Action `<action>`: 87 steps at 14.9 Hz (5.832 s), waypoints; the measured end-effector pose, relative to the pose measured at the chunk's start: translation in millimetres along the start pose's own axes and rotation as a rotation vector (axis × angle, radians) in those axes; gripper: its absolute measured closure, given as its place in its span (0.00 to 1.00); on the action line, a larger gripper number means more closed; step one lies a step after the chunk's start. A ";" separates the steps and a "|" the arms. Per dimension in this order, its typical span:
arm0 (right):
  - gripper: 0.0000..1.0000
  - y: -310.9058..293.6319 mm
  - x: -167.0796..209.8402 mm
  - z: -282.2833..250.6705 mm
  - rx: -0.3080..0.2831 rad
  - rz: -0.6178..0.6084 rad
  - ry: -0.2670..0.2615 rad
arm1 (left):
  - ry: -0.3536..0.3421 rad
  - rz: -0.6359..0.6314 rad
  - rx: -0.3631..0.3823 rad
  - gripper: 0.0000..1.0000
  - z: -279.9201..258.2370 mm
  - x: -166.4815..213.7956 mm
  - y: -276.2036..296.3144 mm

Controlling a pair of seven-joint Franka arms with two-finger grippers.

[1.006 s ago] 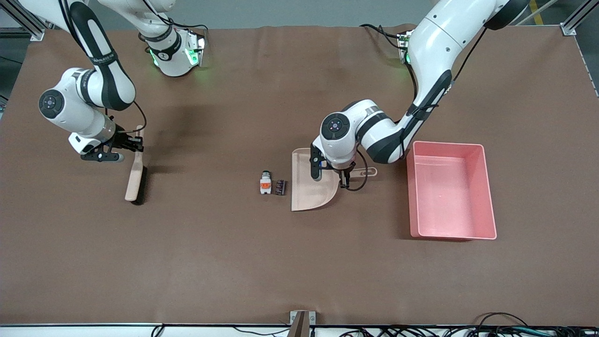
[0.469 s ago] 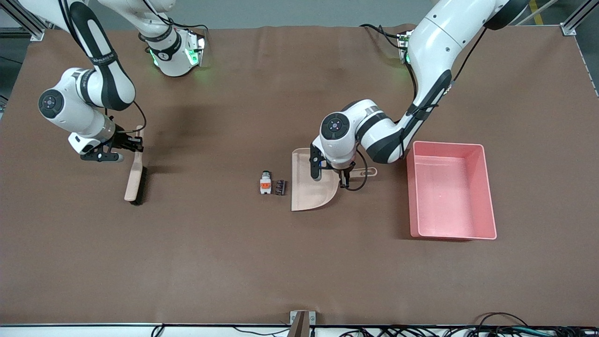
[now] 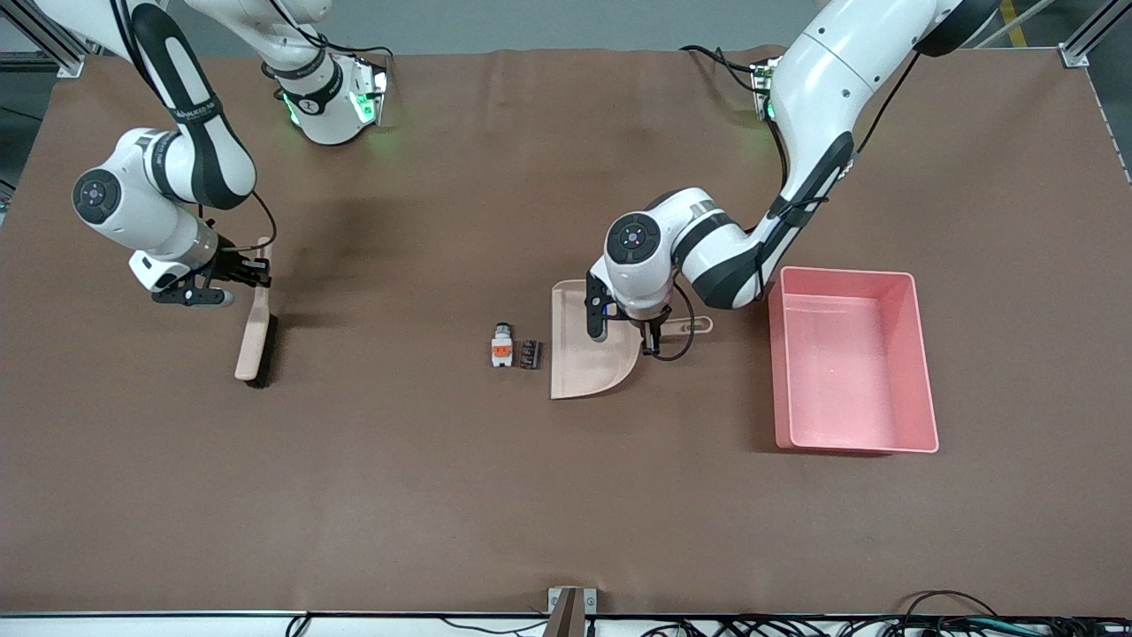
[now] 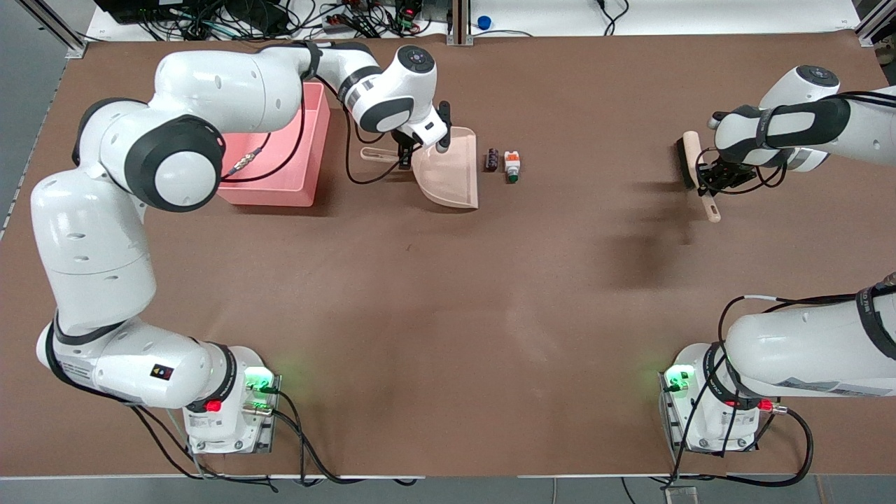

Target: Clean e-waste and dump in bin

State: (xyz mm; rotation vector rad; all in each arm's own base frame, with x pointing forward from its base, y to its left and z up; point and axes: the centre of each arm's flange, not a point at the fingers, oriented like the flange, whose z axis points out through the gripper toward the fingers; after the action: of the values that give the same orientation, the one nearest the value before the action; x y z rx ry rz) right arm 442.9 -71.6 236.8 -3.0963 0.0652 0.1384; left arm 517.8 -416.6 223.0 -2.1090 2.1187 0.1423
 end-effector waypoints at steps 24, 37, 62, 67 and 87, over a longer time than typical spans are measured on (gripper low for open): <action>0.74 1.2 2.1 10.2 -0.003 0.002 0.008 | 0.002 -0.001 0.002 0.61 -1.3 0.1 -1.2; 0.74 -44.8 36.3 -33.3 0.051 0.063 -0.044 | -0.038 0.008 0.016 0.67 -10.2 0.0 -6.0; 0.74 -418.7 -1.9 16.7 0.096 0.140 -0.041 | -0.050 0.030 0.029 0.67 -6.6 30.7 8.8; 0.74 -420.6 0.4 17.4 0.097 0.140 -0.039 | -0.053 0.027 0.026 0.67 -5.9 31.1 8.0; 0.74 -468.7 8.6 23.2 0.130 0.119 -0.013 | -0.070 0.020 0.016 0.67 -6.2 36.5 6.3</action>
State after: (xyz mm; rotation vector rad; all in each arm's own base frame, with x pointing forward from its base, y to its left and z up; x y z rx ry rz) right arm 470.0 397.0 231.5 -2.9614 0.2477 0.1516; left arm 511.2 -453.6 222.7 -2.0433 2.0950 0.1982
